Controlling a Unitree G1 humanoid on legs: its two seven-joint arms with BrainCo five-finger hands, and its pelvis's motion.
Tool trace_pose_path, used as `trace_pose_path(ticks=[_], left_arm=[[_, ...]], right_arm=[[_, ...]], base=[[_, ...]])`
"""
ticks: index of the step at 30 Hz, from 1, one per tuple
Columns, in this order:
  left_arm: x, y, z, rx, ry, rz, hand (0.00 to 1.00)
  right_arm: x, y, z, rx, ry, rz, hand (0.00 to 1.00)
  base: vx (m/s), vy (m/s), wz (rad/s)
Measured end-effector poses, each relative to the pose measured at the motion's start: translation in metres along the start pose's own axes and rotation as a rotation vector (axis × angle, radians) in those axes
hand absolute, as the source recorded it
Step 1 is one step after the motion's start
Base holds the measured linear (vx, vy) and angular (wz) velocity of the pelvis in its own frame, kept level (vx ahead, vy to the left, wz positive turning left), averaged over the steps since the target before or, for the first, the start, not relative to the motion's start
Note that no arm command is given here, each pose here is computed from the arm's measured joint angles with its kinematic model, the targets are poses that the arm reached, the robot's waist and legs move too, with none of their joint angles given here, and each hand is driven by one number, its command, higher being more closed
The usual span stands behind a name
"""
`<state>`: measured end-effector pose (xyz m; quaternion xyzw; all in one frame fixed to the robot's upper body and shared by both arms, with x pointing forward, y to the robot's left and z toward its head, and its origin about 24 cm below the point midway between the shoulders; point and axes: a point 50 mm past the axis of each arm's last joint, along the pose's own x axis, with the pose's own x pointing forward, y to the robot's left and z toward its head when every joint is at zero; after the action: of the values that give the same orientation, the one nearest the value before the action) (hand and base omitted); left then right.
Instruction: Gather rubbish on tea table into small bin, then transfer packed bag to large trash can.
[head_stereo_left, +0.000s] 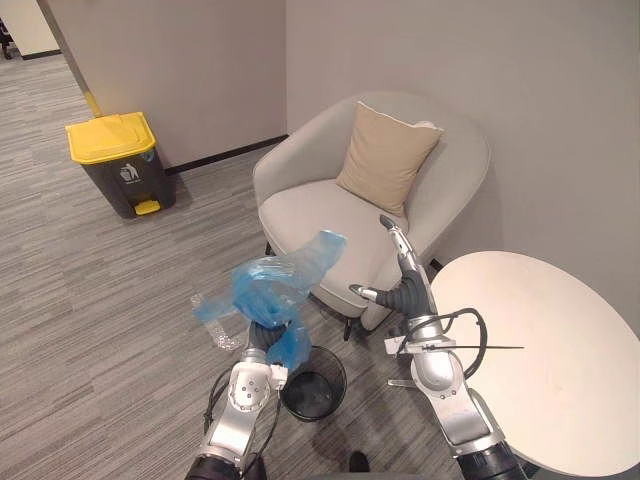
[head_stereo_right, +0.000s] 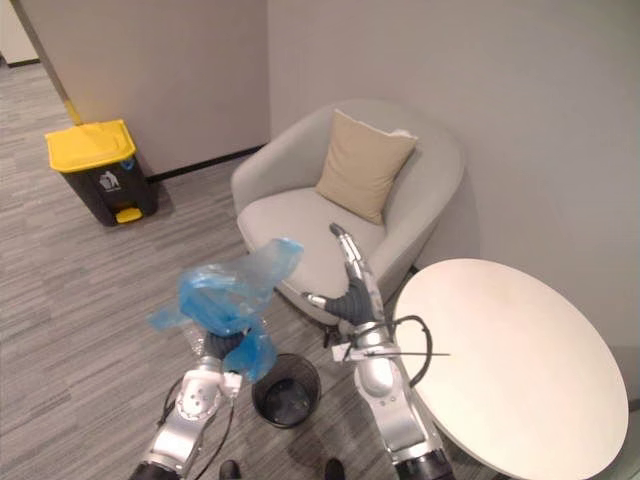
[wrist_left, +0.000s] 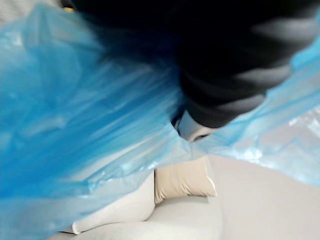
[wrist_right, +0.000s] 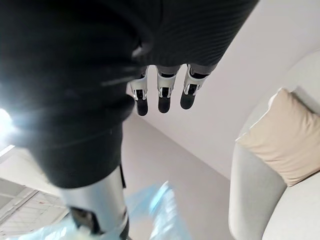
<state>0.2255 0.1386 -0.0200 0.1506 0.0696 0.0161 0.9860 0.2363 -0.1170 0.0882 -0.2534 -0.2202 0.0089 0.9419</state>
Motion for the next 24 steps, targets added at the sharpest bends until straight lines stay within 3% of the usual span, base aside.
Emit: trace_pose_path(ticks=[2,7,11,18,24], left_arm=[[-0.004,0.004,-0.012,-0.007,0.045,0.016,1.0],[-0.025,0.018,-0.068,-0.081,0.323,0.058,1.0],[-0.043,0.023,-0.097,-0.081,0.465,0.053,1.0],[-0.073,0.024,-0.135,-0.124,0.683,0.05,1.0],[-0.089,0.023,-0.151,-0.165,0.791,0.063,1.0]], right_arm=[[-0.012,0.001,-0.016,0.011,0.09,-0.005,0.0],[-0.077,0.013,-0.106,0.162,0.665,0.038,0.0],[-0.117,0.021,-0.136,0.205,0.898,0.089,0.0],[-0.169,0.031,-0.164,0.242,1.195,0.137,0.0],[-0.173,0.03,-0.172,0.255,1.273,0.116,0.0]], base=[[0.02,-0.009,0.06],[0.0,-0.007,0.07],[0.02,-0.008,0.05],[0.05,-0.006,0.0],[0.01,0.004,-0.11]])
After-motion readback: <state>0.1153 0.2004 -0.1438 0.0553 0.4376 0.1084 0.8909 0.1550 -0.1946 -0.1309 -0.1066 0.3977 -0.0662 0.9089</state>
